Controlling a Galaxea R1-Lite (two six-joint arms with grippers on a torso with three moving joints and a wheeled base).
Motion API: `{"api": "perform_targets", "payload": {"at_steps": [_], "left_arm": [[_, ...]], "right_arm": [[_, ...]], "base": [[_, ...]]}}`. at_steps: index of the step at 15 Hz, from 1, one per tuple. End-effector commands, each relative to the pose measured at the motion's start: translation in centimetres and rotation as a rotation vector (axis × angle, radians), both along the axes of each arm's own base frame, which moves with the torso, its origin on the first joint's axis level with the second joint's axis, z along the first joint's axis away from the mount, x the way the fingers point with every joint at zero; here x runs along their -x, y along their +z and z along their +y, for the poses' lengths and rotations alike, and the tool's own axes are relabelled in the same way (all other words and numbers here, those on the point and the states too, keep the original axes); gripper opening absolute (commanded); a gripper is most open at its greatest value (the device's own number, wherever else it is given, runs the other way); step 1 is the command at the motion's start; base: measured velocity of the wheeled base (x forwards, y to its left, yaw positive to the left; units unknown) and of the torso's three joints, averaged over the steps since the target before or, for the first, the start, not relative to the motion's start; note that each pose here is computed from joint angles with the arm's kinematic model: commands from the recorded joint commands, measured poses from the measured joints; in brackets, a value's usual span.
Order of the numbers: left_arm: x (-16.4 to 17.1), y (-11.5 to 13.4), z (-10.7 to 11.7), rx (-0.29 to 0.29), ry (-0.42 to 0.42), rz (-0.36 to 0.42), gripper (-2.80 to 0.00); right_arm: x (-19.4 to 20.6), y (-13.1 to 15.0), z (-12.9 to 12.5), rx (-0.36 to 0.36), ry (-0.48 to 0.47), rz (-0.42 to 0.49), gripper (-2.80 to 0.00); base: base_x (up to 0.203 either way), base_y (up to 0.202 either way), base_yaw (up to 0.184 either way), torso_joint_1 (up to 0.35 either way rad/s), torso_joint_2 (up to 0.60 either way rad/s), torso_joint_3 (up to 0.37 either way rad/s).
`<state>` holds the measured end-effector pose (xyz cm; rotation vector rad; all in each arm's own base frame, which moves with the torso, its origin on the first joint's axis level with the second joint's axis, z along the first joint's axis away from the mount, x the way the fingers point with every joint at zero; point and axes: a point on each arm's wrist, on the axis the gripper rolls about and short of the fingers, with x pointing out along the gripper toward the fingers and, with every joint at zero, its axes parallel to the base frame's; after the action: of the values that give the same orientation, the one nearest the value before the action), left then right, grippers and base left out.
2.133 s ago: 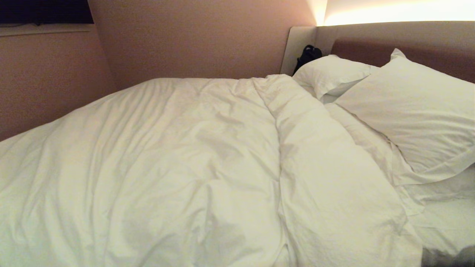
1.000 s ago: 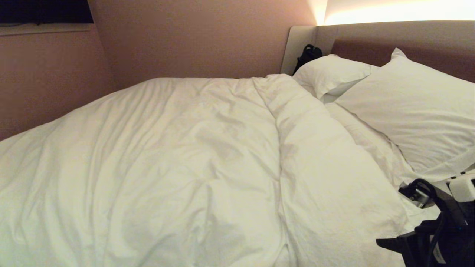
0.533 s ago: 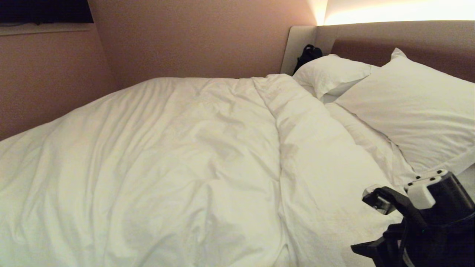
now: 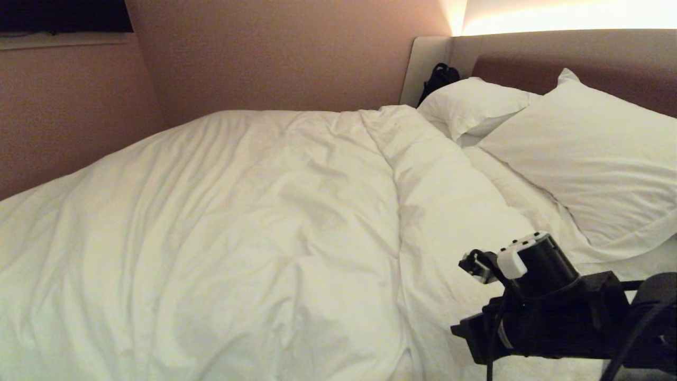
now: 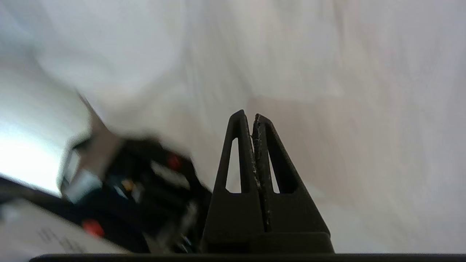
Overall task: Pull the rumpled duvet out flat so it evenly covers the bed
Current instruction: Flatten the corners of the folded blanket
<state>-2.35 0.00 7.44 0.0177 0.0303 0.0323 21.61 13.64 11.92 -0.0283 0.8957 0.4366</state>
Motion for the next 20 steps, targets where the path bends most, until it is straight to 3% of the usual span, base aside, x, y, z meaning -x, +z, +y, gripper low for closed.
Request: {"api": "perform_targets", "payload": {"at_steps": [1, 6, 10, 13, 16, 20], "left_arm": [[0.0, 0.0, 0.0, 0.001, 0.001, 0.001, -2.80], [0.0, 0.0, 0.0, 0.000, 0.001, 0.000, -2.80], [0.0, 0.0, 0.0, 0.000, 0.001, -0.001, -2.80], [0.0, 0.0, 0.0, 0.001, 0.000, 0.001, -2.80], [0.0, 0.0, 0.0, 0.000, 0.001, 0.000, -2.80], [0.0, 0.0, 0.0, 0.000, 0.001, 0.001, -2.80]], "right_arm": [[-1.4, 0.0, 1.1, -0.065, -0.033, -0.041, -2.80], [-1.2, -0.1, 0.9, -0.058, -0.046, -0.041, -2.80], [0.6, 2.5, -0.5, -0.060, -0.117, -0.153, -2.80], [3.7, 4.8, -3.0, -0.030, -0.269, -0.305, -2.80], [7.6, 7.4, -5.9, -0.070, -0.413, -0.472, -2.80], [13.7, 8.6, -10.3, -0.084, -0.564, -0.592, -2.80]], "base": [[0.000, 0.000, 0.000, 0.000, 0.00, 0.000], [0.000, 0.000, 0.000, 0.000, 0.00, 0.000], [0.000, 0.000, 0.000, 0.000, 0.00, 0.000], [0.000, 0.000, 0.000, 0.000, 0.00, 0.000], [0.000, 0.000, 0.000, 0.000, 0.00, 0.000], [0.000, 0.000, 0.000, 0.000, 0.00, 0.000]]}}
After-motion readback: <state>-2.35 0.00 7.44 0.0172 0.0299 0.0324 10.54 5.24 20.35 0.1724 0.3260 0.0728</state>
